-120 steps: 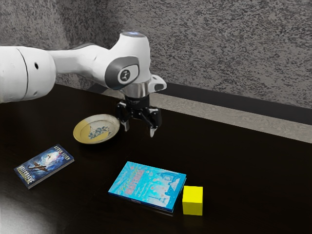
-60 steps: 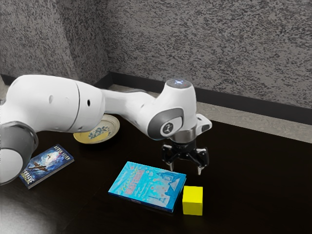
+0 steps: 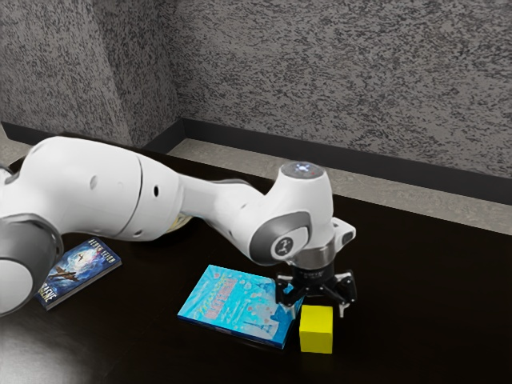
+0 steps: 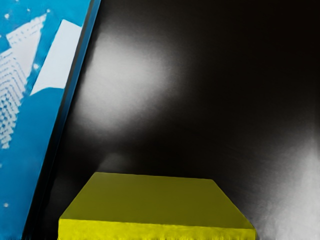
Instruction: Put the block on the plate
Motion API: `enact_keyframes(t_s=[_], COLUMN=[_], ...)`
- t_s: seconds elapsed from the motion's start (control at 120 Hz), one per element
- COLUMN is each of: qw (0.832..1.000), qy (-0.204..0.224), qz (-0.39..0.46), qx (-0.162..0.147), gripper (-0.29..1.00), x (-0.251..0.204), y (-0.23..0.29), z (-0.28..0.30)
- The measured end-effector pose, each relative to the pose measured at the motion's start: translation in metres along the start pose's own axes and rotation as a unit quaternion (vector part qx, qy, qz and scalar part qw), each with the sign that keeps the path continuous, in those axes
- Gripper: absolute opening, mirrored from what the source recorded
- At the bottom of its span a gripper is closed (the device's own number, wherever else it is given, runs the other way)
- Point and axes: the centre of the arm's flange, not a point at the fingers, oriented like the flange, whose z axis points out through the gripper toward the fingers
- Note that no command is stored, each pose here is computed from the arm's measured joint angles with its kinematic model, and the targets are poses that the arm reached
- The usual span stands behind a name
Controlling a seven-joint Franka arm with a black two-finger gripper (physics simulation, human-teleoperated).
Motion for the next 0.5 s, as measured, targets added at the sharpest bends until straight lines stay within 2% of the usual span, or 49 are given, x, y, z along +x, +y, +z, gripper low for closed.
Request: enact_keyframes(t_s=[0.5], qw=[0.998], qy=[0.000], qz=[-0.061], qx=[0.007], gripper=[0.70], x=[-0.001], y=[0.001], z=[0.031])
